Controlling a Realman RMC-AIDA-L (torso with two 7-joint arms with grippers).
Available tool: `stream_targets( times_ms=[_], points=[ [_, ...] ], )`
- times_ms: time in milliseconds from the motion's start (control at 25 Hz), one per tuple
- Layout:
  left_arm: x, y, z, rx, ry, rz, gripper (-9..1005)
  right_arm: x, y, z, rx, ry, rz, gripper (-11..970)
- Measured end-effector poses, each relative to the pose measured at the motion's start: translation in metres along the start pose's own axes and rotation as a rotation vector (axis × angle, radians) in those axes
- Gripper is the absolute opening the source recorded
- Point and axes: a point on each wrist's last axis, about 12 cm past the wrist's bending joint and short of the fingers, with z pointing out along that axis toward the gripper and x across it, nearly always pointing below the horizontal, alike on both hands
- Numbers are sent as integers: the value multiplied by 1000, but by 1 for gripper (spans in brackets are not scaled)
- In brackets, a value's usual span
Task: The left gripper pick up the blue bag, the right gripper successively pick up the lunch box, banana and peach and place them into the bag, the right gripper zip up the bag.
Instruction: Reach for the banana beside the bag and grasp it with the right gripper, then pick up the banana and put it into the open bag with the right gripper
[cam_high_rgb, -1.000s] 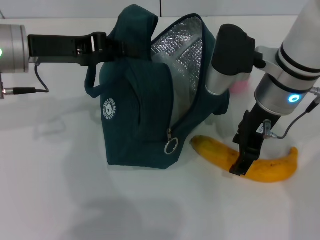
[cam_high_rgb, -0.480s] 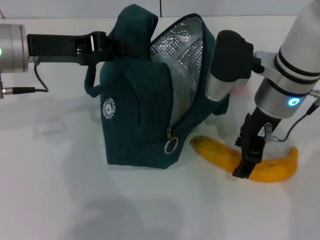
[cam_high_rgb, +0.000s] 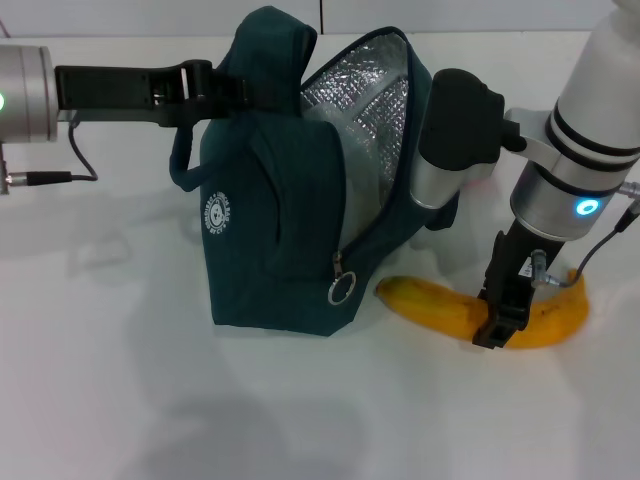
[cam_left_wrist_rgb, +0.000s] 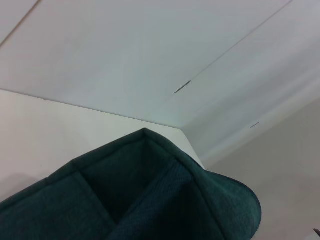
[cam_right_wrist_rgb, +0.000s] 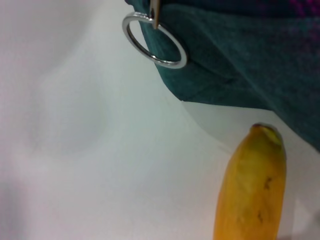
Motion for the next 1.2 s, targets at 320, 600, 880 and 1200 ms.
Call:
stream_targets(
  times_ms=[320, 600, 880, 1200],
  points=[
    [-1, 0, -1, -3, 0, 3, 48, 2, 3, -2, -17, 24, -6, 414],
    [1, 2, -4, -10, -2, -2, 48, 20, -1, -14, -52, 37, 59, 415],
    [0, 3, -6, -12, -6, 6, 48, 61, -25, -36, -32, -65, 239, 415],
    [0, 2, -5, -9, -5, 9, 48, 104, -45, -71, 22, -248, 396, 414]
  ],
)
